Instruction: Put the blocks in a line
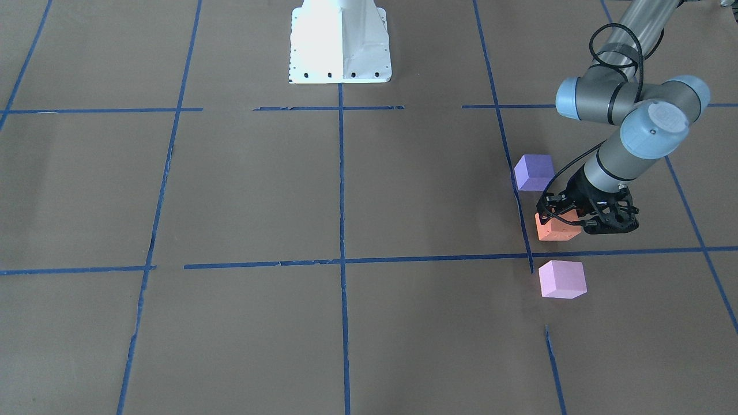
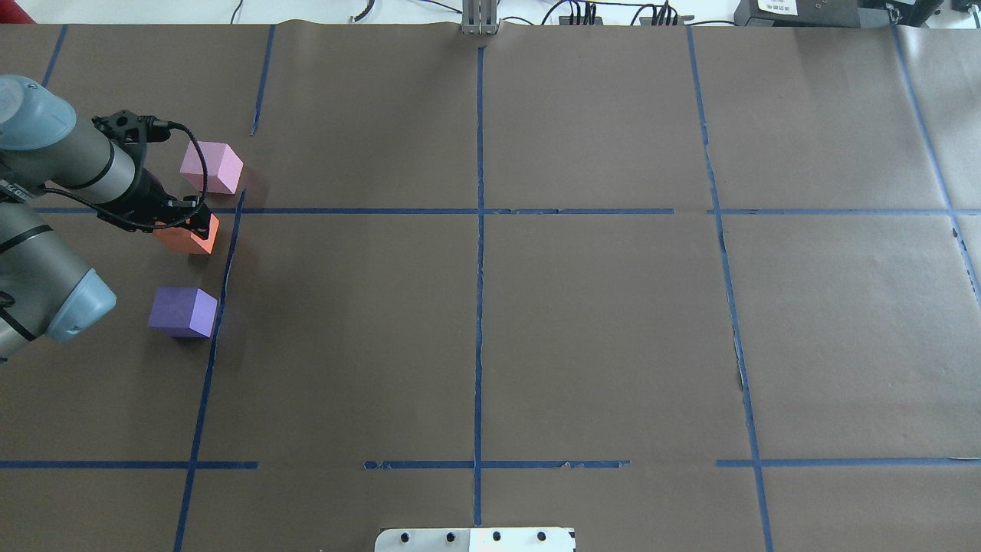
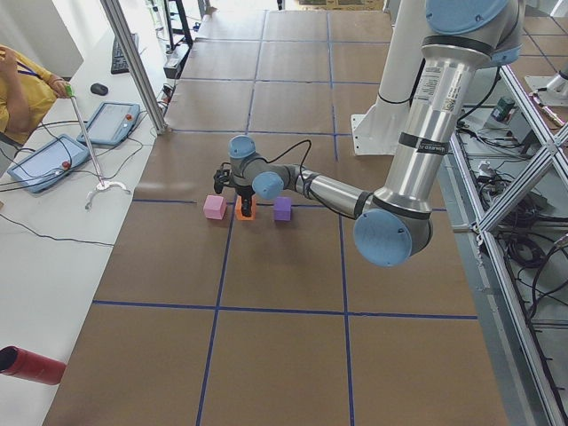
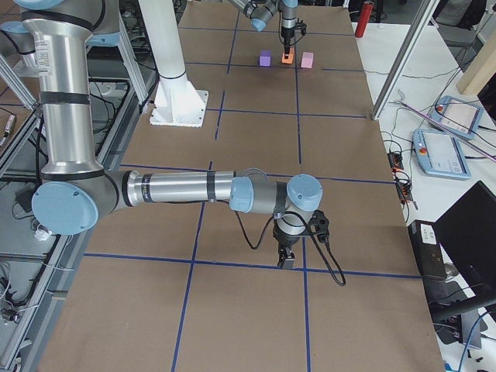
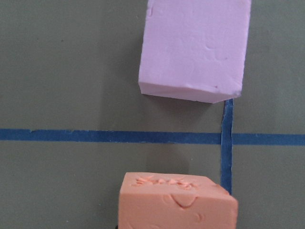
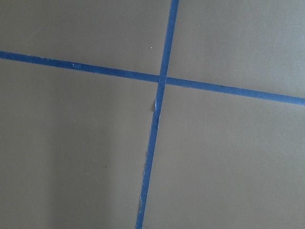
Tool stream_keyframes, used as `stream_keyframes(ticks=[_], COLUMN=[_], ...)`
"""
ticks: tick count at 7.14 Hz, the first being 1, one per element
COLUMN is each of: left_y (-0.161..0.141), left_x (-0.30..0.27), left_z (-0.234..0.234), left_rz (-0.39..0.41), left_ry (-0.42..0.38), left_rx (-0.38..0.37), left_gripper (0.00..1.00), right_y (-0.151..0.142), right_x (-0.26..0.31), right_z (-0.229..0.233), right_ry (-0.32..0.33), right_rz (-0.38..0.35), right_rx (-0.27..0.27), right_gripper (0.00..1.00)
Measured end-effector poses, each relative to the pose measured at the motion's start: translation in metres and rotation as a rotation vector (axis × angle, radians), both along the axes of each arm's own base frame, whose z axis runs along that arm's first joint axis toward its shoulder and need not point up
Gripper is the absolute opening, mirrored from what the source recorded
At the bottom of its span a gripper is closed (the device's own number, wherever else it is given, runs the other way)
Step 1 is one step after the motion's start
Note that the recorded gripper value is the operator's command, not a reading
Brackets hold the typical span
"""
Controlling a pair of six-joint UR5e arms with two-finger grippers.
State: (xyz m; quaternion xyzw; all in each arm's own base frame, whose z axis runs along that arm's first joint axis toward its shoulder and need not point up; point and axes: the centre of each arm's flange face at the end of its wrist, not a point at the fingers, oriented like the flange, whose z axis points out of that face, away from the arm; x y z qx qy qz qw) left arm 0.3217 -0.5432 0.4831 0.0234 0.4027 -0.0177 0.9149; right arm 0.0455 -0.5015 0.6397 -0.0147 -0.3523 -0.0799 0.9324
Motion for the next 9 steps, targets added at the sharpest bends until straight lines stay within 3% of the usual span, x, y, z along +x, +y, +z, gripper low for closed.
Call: stream_keyframes(ticks=[1,5,7,9], left_y=[-0.001,-0.006,-0.034,-0.059], left_x=[0.001,-0.014,-0.077,-0.17], left_z=[-0.001,-0.009,-0.015,-0.001], left_rz=[0.002,-0.004,-0.043,-0.022], left_ry=[0.001,0.024,0.029,-0.031], left_rx=[0.003,0.009,0.072,0.176], left_gripper=[0.99,0.99,0.99,1.0], right_y=[0.0,0.0,0.0,0.0], right_x=[0.0,0.0,0.0,0.0], right_z=[0.0,0.0,0.0,0.0], right_ry=[0.0,0.0,0.0,0.0], right_rz=[0.0,0.0,0.0,0.0], right_rx=[0.0,0.0,0.0,0.0], right_gripper=[1.0,1.0,1.0,1.0])
